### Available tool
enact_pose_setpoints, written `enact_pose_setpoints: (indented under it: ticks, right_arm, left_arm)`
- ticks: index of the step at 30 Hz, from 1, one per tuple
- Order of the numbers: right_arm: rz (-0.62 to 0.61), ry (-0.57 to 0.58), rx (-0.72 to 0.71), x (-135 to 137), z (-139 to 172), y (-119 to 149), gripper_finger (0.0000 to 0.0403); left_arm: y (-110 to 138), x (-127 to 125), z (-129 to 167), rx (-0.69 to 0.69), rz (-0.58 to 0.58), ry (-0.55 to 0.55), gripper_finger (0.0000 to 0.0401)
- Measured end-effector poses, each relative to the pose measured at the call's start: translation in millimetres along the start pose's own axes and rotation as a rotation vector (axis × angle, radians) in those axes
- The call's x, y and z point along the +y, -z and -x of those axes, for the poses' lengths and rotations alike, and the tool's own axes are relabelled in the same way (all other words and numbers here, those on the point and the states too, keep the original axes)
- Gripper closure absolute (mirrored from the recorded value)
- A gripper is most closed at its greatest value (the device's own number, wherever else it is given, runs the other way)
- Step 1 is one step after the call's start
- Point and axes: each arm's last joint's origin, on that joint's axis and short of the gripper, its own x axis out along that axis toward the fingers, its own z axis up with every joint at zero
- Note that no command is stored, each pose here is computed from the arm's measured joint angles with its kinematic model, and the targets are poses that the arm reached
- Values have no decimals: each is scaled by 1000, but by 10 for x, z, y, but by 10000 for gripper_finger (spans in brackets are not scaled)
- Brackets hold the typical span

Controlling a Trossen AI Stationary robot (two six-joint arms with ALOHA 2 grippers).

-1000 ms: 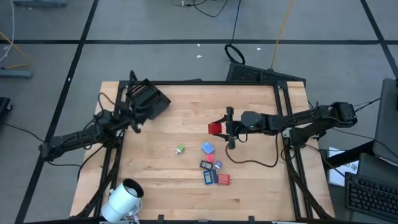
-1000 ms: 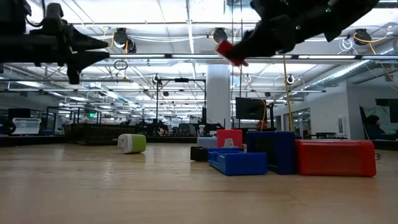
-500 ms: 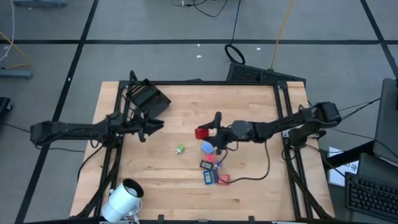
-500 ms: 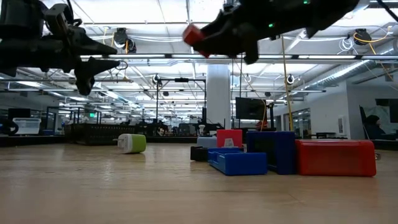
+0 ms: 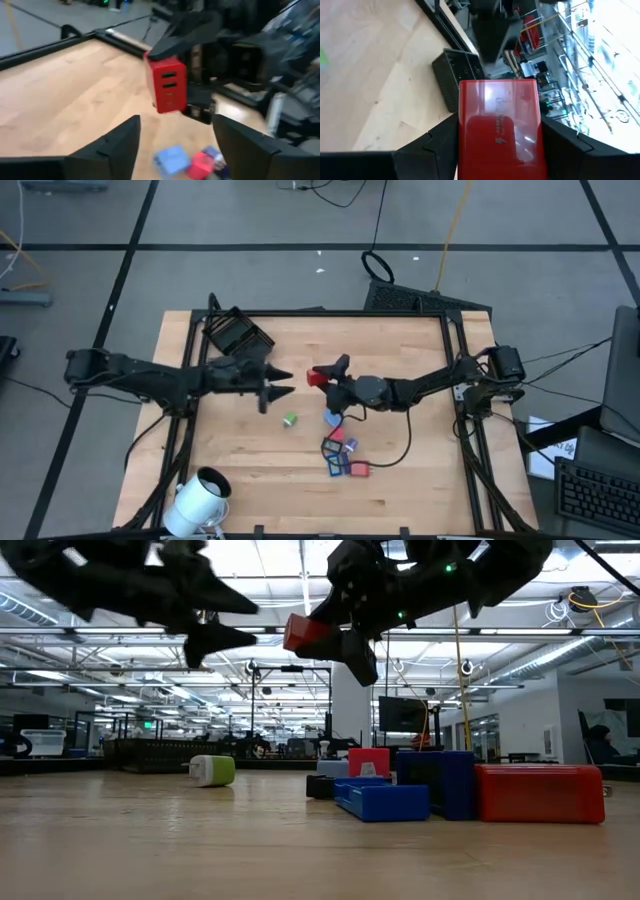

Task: Pick & Place Office items
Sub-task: Put the top red charger adapter into the top black bin

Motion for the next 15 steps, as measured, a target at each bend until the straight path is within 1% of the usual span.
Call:
enact_pose_setpoints:
  ticks: [3, 6, 10, 15]
  right_arm:
    - [30, 14, 19, 14, 16, -20, 192]
    - [47, 28, 36, 20, 34, -39, 192]
    - [48, 28, 40, 34, 46, -54, 192]
    - [48, 25, 33, 46, 59, -74, 192]
  left_arm:
    - [-38, -13, -224, 27, -26, -35, 117]
    - [-61, -25, -408, 49, -68, -44, 102]
    - [-97, -40, -594, 53, -94, -59, 92]
    - [-134, -23, -749, 27, -121, -140, 91]
